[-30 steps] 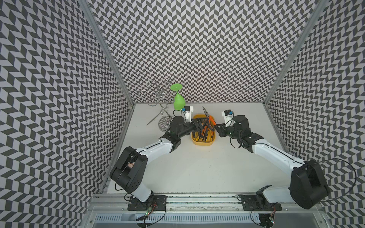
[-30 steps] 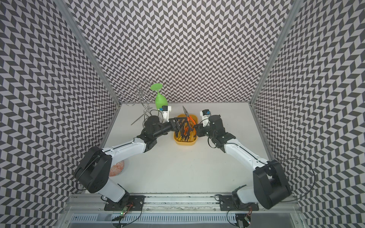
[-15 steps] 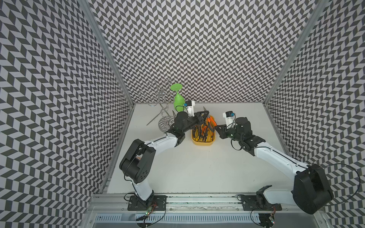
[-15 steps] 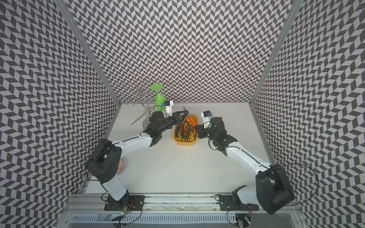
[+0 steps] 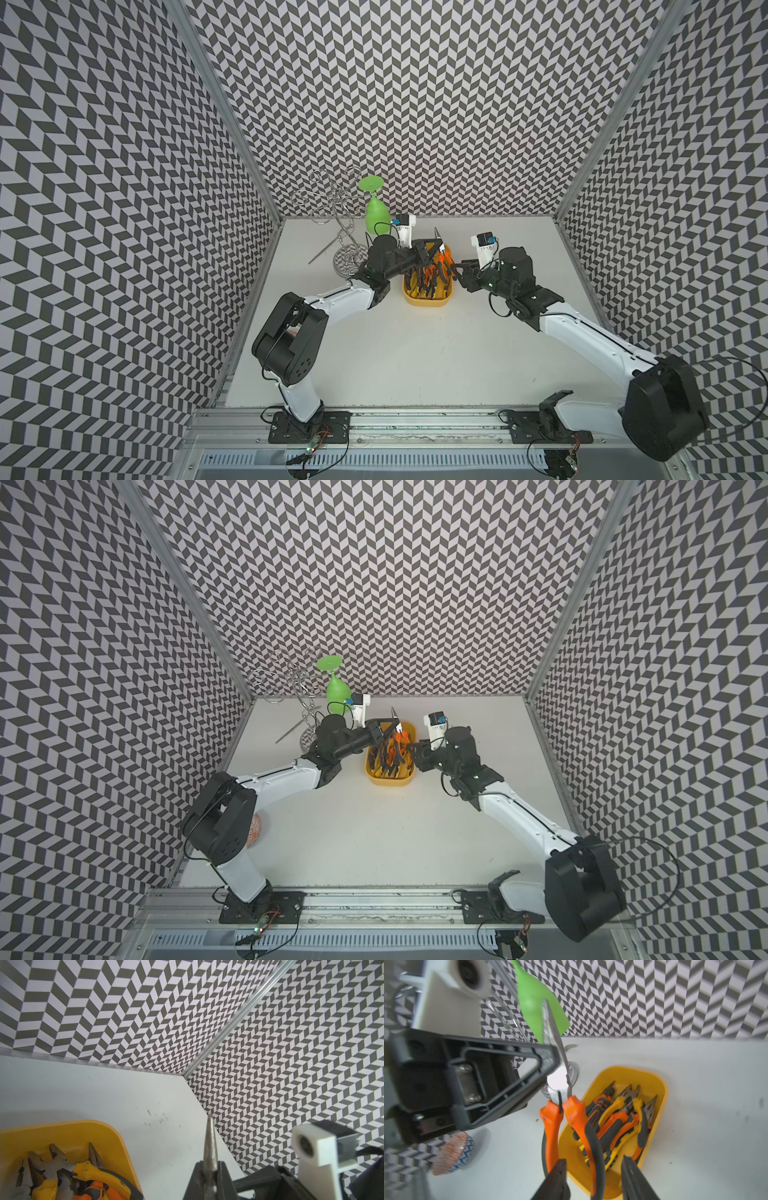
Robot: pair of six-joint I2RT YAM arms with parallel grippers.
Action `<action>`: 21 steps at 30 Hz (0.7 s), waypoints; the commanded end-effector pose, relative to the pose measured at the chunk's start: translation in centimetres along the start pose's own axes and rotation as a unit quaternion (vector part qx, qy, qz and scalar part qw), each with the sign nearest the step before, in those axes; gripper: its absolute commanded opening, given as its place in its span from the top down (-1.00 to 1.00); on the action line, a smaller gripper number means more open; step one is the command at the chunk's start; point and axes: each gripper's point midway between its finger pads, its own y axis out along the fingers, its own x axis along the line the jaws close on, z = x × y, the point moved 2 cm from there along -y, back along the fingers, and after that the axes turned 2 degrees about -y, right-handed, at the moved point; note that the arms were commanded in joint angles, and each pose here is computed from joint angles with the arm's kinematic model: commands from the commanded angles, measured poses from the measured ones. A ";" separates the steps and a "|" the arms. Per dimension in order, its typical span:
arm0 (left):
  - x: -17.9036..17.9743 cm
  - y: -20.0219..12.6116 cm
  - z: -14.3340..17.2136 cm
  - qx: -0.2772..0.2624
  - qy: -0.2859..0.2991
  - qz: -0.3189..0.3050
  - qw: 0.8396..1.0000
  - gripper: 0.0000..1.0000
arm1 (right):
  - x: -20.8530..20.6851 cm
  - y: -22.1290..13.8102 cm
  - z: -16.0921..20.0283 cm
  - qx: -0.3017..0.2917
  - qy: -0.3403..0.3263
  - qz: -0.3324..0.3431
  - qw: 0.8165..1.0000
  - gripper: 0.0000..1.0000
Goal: Take the pliers out of the storage box
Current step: Place the pliers at the center of the board.
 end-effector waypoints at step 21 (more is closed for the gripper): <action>9.3 -17.4 6.6 0.245 0.034 -0.081 0.965 1.00 | 9.5 -2.4 0.6 -0.051 -0.183 -0.192 0.963 -0.99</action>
